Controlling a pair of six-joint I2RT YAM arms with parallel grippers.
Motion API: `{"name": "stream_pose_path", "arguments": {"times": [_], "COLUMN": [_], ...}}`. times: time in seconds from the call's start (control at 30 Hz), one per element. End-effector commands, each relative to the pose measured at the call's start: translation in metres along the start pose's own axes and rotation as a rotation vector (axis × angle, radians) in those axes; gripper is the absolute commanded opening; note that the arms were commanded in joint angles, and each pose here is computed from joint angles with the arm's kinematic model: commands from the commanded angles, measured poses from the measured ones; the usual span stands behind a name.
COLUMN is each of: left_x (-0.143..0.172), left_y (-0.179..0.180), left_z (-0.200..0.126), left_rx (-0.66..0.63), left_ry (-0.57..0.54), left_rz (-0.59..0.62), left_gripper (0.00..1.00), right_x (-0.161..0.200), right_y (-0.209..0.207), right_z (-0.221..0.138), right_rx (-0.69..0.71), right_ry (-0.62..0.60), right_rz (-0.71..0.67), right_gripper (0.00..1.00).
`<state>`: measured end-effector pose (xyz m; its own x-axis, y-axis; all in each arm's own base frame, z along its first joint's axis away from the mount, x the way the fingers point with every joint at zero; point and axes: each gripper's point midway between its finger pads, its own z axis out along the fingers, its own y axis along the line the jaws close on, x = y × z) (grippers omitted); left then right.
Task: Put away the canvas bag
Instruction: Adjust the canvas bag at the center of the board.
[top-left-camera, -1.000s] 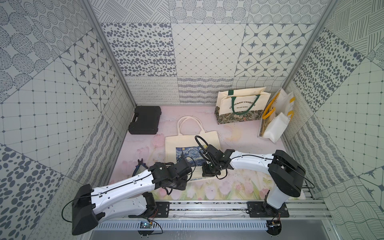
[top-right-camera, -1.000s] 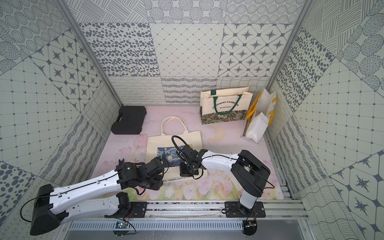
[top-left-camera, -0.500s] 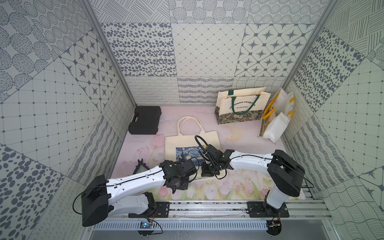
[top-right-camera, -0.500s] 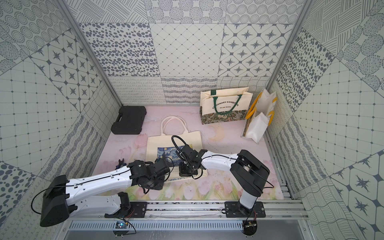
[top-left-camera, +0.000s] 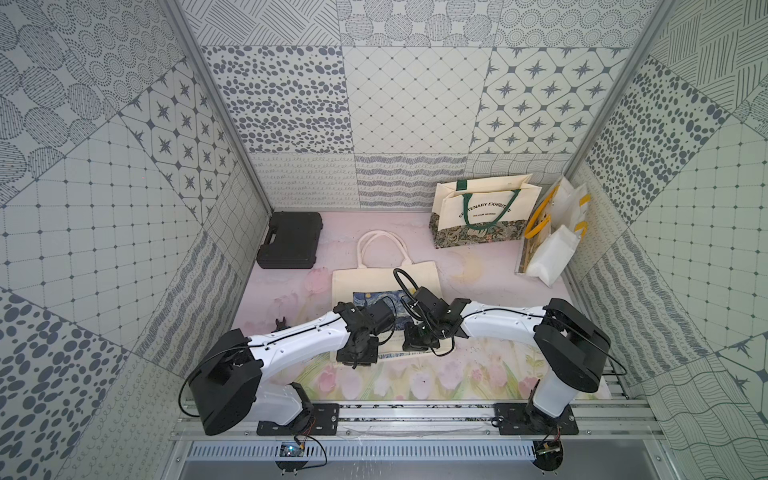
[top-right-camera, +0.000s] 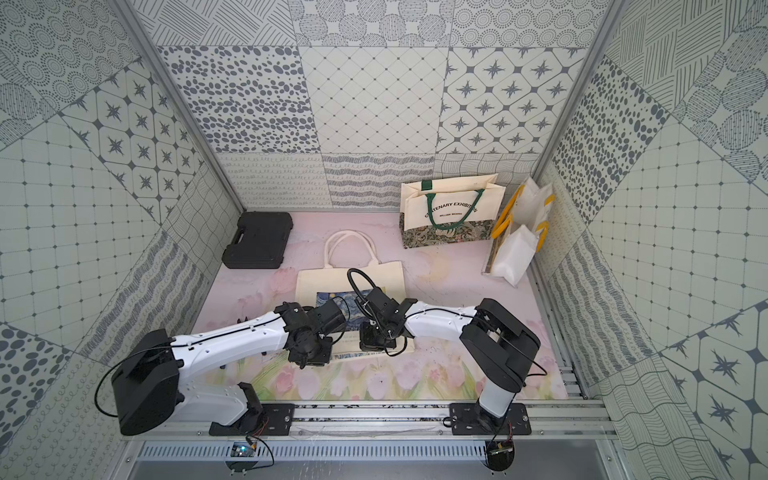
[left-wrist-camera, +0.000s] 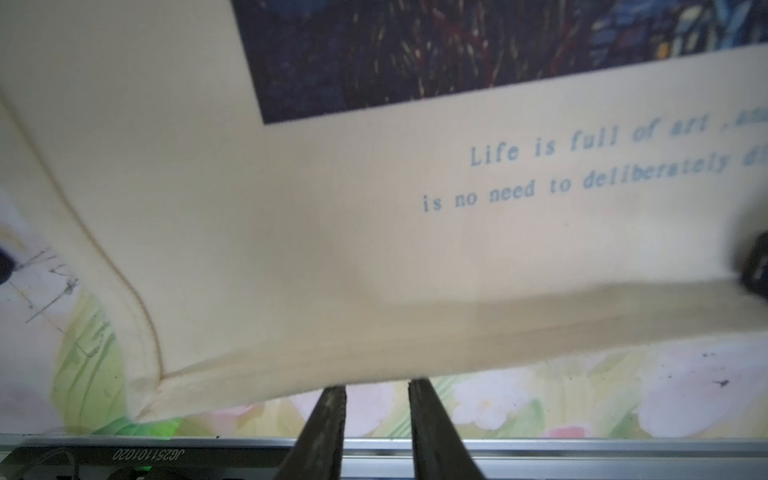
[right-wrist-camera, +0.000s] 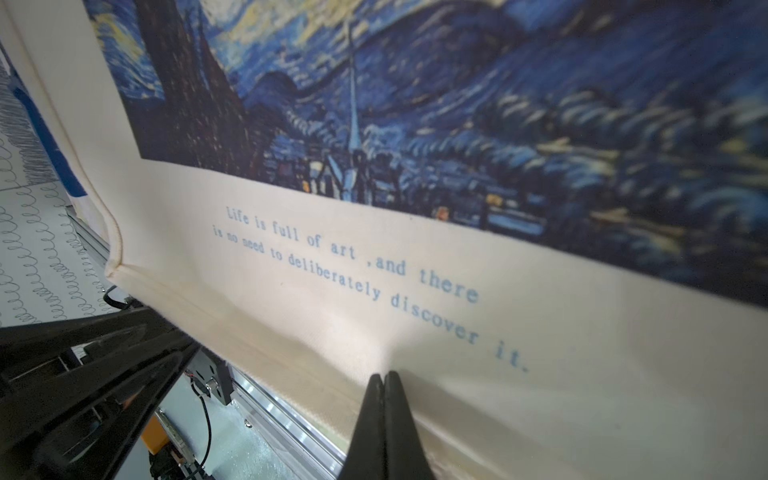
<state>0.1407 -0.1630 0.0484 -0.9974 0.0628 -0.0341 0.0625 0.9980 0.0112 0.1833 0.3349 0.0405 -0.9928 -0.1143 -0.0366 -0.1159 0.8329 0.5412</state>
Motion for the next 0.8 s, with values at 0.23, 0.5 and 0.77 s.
{"name": "stream_pose_path", "arguments": {"times": [0.23,0.5,0.77], "left_x": [-0.061,-0.096,-0.092], "left_y": [-0.028,-0.029,-0.053], "left_z": [0.003,0.004,-0.041], "left_rx": [0.063,0.131,0.325], "left_ry": [-0.01,-0.045,-0.099], "left_rz": [0.092,0.065,0.079], "left_gripper": [0.28,0.28,0.24], "right_x": [-0.055,-0.061,-0.055], "right_y": [0.004,0.005,0.001], "right_z": [-0.025,-0.029,-0.027], "right_rx": [-0.052,-0.062,-0.057], "right_ry": [-0.056,-0.063,-0.065], "right_rz": [0.008,0.011,0.033], "right_gripper": [0.0,0.0,0.0]}}
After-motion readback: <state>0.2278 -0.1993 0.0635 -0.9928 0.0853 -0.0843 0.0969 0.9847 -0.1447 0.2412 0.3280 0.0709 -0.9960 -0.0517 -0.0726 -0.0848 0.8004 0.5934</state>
